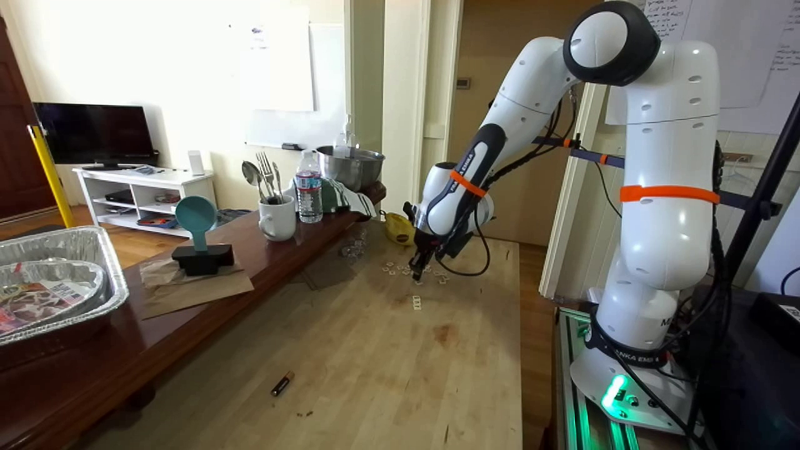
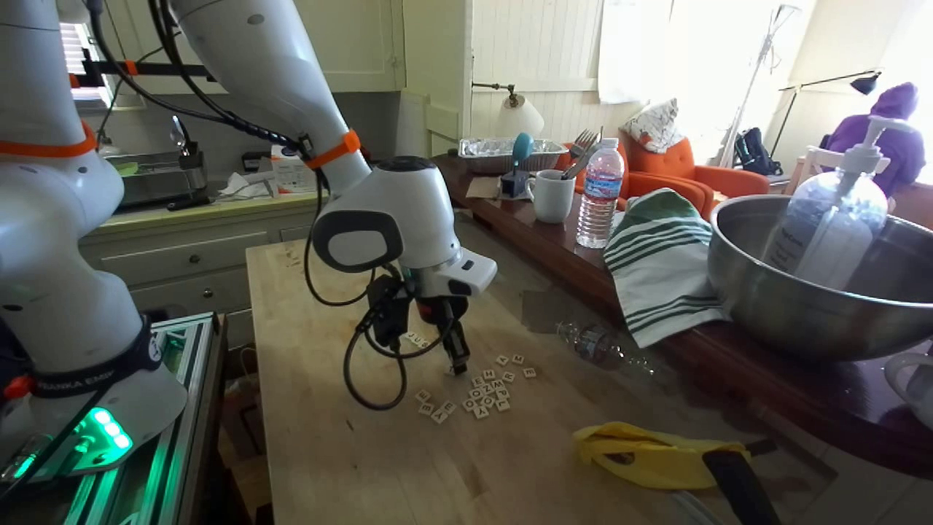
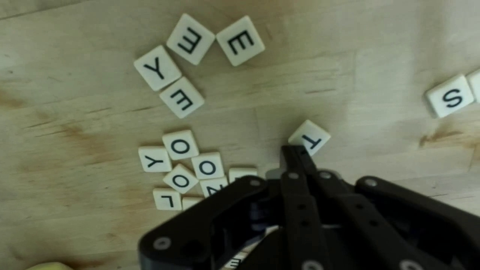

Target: Form a new word using four tiles

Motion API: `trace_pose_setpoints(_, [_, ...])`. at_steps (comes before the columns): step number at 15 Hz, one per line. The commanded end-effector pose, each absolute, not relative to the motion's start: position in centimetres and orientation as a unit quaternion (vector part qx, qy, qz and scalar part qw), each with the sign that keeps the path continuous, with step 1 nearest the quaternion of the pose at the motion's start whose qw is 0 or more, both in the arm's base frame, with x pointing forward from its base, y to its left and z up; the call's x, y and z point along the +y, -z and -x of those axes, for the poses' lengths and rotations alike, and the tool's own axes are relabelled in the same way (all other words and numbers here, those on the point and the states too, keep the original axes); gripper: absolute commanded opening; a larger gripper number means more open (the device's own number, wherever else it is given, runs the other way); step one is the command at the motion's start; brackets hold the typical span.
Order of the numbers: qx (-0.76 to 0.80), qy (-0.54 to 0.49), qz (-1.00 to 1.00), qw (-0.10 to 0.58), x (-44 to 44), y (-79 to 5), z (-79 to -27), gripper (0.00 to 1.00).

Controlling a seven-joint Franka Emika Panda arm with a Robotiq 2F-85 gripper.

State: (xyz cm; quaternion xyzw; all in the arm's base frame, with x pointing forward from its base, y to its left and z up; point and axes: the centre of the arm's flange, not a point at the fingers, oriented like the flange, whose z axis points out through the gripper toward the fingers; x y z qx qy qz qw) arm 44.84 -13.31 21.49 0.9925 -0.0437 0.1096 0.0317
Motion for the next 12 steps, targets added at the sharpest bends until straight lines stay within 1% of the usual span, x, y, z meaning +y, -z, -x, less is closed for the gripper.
trace_pose_setpoints(1, [-0.065, -0.096, -0.993, 0.011, -11.6, -21.1, -43.7, 0.0])
trace_pose_setpoints(12, [-0.145, -0.08, -0.986, -0.006, -9.5, -21.4, -43.5, 0.0])
